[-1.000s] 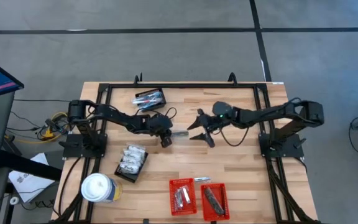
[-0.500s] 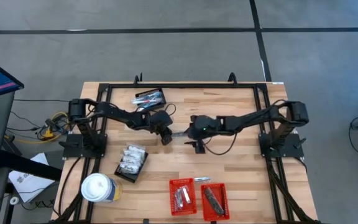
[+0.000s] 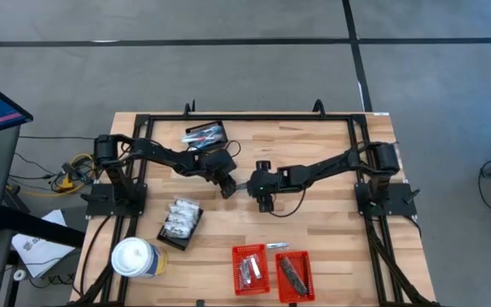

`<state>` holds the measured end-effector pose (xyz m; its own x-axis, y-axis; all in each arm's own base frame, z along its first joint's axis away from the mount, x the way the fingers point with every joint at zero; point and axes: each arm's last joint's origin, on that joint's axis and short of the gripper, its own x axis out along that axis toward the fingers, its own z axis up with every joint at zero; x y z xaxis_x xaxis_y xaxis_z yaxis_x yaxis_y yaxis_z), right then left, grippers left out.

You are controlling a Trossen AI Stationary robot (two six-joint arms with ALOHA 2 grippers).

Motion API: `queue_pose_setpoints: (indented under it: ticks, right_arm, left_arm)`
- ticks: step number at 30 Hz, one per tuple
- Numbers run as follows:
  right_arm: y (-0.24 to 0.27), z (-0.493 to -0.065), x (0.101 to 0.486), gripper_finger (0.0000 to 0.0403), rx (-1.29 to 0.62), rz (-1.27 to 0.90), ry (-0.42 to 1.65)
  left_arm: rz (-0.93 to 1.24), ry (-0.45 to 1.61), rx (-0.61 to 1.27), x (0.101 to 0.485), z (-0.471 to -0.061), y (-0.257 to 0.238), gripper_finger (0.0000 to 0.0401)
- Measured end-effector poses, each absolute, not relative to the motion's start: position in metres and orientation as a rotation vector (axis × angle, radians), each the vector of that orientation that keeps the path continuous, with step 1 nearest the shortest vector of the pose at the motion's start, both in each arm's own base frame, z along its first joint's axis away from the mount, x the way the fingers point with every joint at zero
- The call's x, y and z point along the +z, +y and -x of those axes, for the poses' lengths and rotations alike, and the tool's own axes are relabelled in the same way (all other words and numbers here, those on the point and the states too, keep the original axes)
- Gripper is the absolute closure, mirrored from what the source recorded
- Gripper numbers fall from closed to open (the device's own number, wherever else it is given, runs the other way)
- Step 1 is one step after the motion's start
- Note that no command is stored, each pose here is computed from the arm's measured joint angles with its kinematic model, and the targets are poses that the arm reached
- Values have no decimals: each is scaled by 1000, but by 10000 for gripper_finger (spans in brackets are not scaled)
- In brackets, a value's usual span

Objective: Pick & Place Travel size toiletries
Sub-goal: Put the black hair brush into the right red bin

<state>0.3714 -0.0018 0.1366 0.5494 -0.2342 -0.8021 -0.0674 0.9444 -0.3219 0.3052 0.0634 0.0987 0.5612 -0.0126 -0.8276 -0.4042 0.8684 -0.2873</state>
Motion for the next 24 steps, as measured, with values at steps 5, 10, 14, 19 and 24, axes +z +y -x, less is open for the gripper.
queue_pose_setpoints:
  ticks: [5, 10, 14, 19, 24]
  right_arm:
    - [-4, -378, 125, 173, -143, 376, 1089]
    - [-6, -381, 126, 173, -210, 412, 1086]
    - [-7, -384, 129, 173, -235, 425, 1049]
    - [-8, -389, 121, 173, -220, 433, 1029]
    - [-7, -391, 113, 175, -191, 428, 1036]
  left_arm:
    - [486, 956, 236, 99, -305, 63, 400]
    - [492, 958, 225, 99, -305, 63, 400]
    - [500, 960, 199, 99, -305, 62, 400]
    - [513, 964, 163, 99, -306, 61, 400]
    - [515, 965, 153, 99, -306, 60, 400]
